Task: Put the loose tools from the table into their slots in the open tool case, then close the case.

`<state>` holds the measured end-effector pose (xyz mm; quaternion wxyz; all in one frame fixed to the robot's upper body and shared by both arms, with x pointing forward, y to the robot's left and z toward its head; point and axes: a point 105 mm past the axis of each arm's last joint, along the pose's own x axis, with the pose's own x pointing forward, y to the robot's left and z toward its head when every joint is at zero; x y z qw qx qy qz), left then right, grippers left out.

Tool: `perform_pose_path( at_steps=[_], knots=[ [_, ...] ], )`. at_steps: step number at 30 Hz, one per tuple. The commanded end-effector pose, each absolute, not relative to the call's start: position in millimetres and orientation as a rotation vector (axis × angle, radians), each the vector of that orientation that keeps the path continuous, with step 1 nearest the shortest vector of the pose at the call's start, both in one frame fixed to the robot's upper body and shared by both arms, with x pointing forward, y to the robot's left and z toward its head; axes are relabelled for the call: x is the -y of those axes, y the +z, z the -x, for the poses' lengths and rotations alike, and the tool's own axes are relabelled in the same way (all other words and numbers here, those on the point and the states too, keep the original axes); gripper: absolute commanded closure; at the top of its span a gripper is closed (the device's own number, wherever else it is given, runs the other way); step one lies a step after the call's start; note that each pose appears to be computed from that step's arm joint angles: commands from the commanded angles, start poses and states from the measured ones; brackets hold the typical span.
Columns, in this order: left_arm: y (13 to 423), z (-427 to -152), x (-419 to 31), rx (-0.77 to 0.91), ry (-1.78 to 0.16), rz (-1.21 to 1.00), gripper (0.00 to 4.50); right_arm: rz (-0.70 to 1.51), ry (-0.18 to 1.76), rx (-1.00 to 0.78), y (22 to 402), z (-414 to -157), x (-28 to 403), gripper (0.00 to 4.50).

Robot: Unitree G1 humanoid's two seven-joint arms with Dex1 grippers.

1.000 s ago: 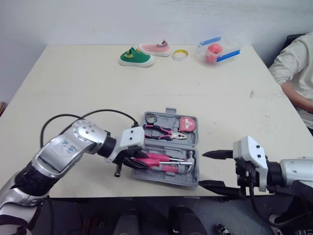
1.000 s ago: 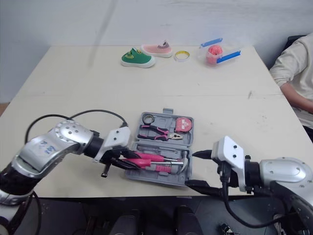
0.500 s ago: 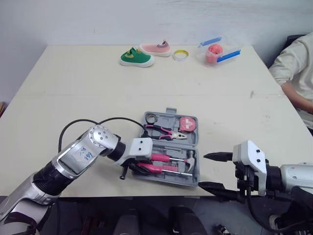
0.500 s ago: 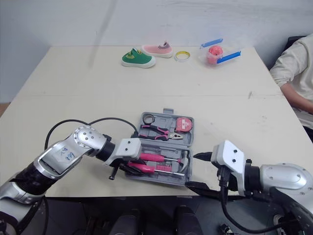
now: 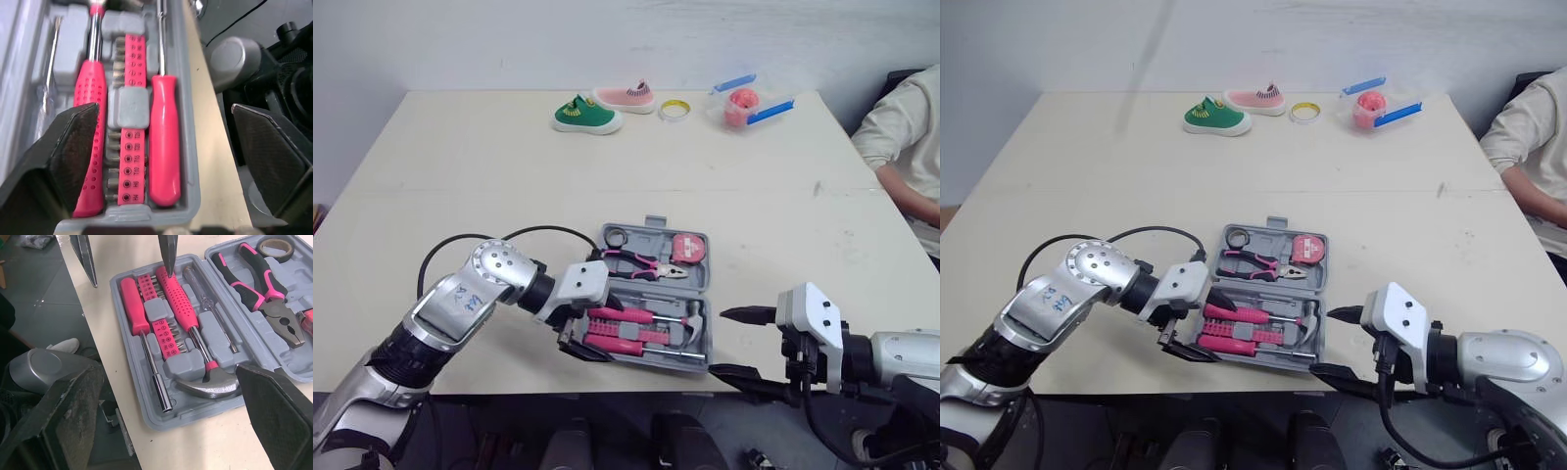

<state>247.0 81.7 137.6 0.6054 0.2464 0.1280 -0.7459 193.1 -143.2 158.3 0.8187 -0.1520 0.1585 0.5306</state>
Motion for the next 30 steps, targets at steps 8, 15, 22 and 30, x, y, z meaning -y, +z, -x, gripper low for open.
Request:
perform_pose_path(
  at_steps=[8, 15, 22, 30],
  knots=[
    [112.8, -250.1, -81.3, -0.163, -1.775, -0.546, 4.21, 0.329, 1.146, -0.269, 168.2, -189.9, 136.7, 0.0],
    [86.6, -253.9, -83.4, -0.285, -1.726, -0.594, 4.37, 0.3, 1.152, -0.256, 171.4, -187.3, 132.1, 0.0],
    [22.3, -269.3, -120.9, -0.646, -1.552, -0.85, 4.37, 0.293, 1.164, -0.251, 171.3, -186.7, 127.6, 0.0],
    [104.3, -244.6, -88.6, -0.367, -1.739, -0.407, 4.37, 0.309, 1.087, -0.26, 167.1, -191.0, 138.9, 0.0]
  ],
)
